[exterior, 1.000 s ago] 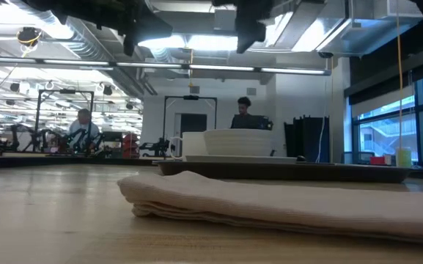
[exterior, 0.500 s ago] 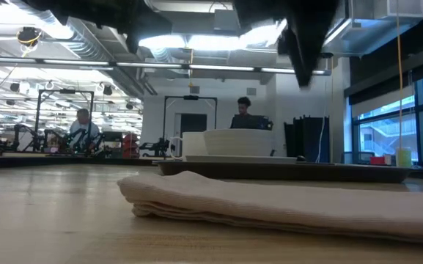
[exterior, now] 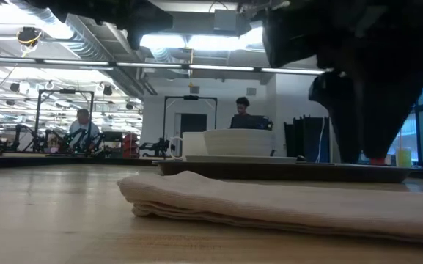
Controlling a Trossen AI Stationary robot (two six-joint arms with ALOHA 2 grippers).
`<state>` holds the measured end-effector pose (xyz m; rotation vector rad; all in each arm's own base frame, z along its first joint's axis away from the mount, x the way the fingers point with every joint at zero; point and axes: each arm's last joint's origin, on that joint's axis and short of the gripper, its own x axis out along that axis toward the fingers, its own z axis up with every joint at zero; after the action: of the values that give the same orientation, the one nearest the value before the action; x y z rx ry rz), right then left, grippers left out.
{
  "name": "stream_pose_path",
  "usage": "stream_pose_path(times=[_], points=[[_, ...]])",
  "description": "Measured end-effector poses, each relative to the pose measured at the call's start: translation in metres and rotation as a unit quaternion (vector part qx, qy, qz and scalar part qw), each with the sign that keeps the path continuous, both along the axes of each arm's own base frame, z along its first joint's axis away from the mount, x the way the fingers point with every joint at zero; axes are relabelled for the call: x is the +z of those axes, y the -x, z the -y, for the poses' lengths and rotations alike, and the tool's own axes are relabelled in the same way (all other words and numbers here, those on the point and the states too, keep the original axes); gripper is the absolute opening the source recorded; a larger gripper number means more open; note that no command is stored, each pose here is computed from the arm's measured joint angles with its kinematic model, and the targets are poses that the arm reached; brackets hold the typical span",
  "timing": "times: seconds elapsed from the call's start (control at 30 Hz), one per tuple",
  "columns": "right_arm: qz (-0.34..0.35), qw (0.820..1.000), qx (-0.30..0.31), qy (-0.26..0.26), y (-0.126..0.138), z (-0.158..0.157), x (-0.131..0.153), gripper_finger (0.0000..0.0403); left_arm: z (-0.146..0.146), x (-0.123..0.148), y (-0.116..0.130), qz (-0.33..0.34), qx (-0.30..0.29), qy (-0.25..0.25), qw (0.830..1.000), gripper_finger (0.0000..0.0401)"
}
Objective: Set up tray
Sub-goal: Put the brown napkin to the right of the gray plate on the black serving tray
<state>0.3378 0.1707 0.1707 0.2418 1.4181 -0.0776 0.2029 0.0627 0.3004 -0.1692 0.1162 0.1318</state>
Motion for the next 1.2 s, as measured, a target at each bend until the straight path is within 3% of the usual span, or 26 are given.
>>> stream_pose_path(times=[0.27, 0.67, 0.87, 1.03, 1.2], points=[[0.026, 0.998, -0.022, 0.056, 0.015, -0.011, -0.019, 0.0232, 0.000, 0.000, 0.000, 0.001, 0.001, 0.003, 1.000, 0.0059], [0.039, 0.998, -0.019, 0.041, 0.013, -0.015, -0.018, 0.0232, 0.000, -0.003, 0.000, -0.012, 0.001, 0.008, 1.000, 0.0059], [0.101, 0.994, 0.029, 0.027, 0.002, -0.030, -0.005, 0.0232, 0.000, -0.003, 0.000, -0.016, 0.001, 0.009, 1.000, 0.0059], [0.108, 0.991, 0.065, 0.051, -0.003, -0.031, -0.018, 0.0232, 0.000, -0.003, 0.001, -0.016, 0.001, 0.009, 1.000, 0.0059], [0.104, 0.987, 0.111, 0.043, -0.010, -0.037, -0.040, 0.0232, 0.000, -0.005, 0.001, -0.023, 0.001, 0.009, 1.000, 0.0059]])
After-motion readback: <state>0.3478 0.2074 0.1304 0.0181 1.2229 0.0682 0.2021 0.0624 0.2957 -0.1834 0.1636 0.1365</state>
